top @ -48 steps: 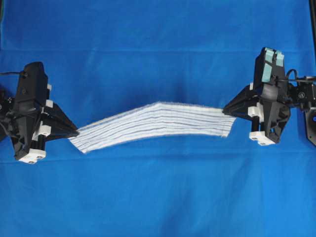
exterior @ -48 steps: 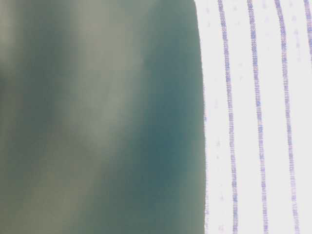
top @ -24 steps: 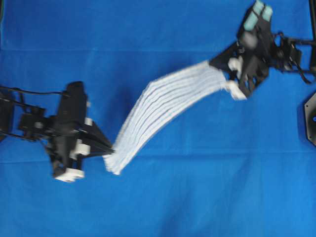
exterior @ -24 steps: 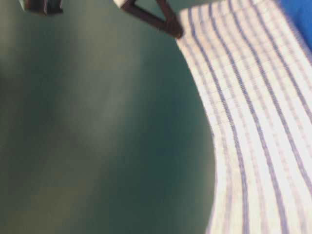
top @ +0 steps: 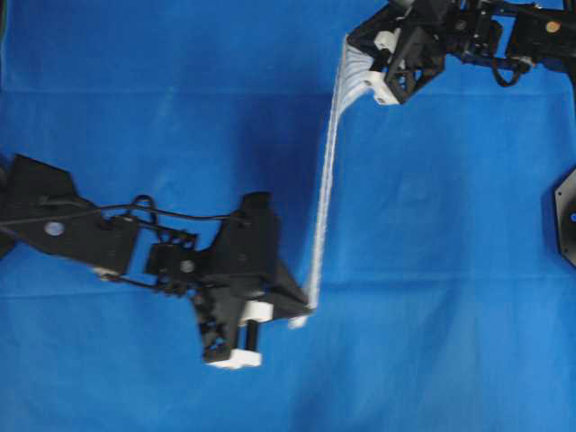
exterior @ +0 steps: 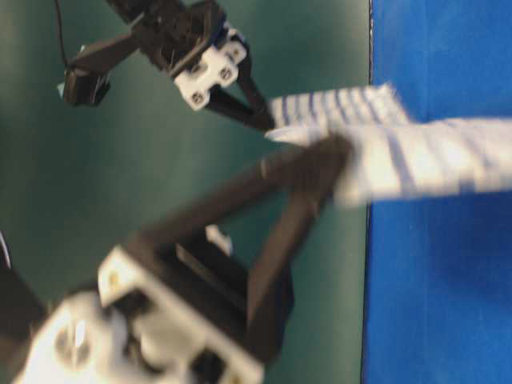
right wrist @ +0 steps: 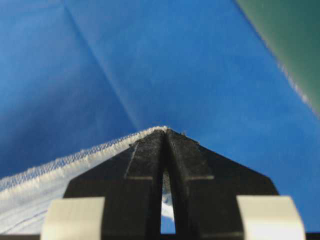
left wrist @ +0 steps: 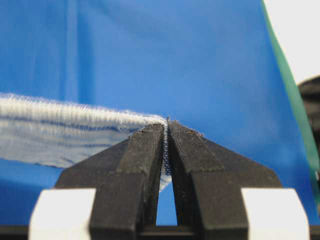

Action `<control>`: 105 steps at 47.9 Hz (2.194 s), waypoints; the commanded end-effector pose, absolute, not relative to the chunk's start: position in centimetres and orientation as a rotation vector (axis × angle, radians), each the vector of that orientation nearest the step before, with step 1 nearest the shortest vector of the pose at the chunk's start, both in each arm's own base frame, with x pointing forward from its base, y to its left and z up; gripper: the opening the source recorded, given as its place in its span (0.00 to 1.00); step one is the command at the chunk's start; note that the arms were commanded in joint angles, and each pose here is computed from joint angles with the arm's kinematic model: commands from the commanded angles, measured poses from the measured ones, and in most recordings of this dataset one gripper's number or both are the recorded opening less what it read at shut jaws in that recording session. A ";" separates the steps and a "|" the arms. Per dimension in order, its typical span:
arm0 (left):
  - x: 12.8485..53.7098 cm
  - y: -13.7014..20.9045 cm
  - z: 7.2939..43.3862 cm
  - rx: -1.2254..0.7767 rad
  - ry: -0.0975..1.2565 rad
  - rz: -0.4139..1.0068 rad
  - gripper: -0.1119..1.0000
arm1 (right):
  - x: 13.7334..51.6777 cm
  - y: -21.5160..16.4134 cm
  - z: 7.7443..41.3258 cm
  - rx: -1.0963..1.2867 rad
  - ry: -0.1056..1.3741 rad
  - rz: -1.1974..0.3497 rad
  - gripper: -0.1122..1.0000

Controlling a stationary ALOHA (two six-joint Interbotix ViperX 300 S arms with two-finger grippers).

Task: Fold the blue towel.
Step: 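Lift the strip and rotate it vertical, left gripper swinging toward the near side, then lay the strip down vertically, open both grippers and withdraw sideways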

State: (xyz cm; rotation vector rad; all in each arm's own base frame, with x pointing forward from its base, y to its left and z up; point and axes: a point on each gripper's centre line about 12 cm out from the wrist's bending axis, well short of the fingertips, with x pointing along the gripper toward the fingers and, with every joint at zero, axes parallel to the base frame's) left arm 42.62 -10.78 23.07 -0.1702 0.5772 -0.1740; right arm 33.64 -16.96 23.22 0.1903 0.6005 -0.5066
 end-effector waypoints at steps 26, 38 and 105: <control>48.5 -12.1 24.6 -0.102 0.461 -0.205 0.12 | 31.7 -18.7 24.7 0.169 0.552 -0.560 0.13; 52.2 -11.8 22.8 -0.039 0.389 -0.203 0.12 | 27.9 -17.4 24.5 0.178 0.545 -0.586 0.13; 43.0 -11.7 15.6 -0.116 0.616 -0.195 0.12 | 37.8 -20.6 19.3 0.196 0.629 -0.521 0.13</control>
